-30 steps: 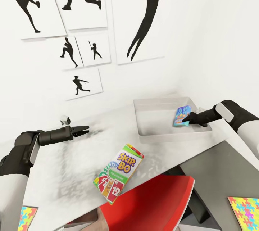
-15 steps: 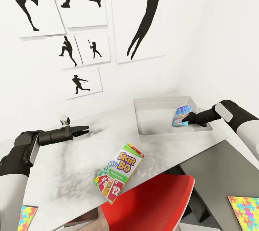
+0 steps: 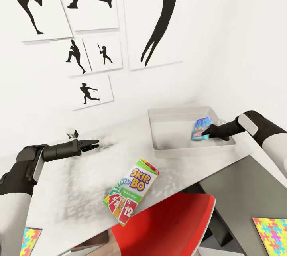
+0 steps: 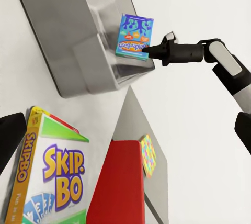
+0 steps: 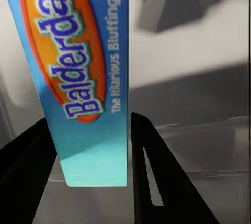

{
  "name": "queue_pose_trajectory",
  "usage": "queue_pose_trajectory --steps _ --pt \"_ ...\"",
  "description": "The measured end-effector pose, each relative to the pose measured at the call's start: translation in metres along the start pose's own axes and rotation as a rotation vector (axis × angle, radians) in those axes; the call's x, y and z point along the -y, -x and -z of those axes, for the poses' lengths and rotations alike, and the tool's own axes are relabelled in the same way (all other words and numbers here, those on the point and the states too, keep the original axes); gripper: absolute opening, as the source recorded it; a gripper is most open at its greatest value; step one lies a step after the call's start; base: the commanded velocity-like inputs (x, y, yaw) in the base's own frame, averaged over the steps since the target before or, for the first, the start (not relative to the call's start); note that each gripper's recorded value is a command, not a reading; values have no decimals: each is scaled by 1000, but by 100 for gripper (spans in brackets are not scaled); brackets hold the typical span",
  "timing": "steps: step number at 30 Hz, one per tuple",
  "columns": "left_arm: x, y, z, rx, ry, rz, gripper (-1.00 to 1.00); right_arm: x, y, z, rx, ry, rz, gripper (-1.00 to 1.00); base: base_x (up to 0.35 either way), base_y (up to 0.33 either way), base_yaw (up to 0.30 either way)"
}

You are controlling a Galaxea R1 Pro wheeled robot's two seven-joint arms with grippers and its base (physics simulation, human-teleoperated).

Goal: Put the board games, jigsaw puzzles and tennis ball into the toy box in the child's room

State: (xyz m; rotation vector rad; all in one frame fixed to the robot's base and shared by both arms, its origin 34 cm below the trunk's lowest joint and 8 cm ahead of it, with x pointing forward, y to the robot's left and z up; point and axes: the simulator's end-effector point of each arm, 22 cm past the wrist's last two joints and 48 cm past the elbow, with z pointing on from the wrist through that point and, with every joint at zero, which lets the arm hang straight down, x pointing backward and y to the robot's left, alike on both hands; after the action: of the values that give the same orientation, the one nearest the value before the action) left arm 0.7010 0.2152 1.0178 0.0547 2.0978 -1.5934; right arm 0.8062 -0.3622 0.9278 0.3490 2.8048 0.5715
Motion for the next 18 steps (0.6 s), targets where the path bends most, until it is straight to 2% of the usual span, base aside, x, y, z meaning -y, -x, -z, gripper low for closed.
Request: queue_pose_trajectory --steps 18 --pt "0 0 0 0 0 0 100 3 3 4 9 1 -8 100 0 0 0"
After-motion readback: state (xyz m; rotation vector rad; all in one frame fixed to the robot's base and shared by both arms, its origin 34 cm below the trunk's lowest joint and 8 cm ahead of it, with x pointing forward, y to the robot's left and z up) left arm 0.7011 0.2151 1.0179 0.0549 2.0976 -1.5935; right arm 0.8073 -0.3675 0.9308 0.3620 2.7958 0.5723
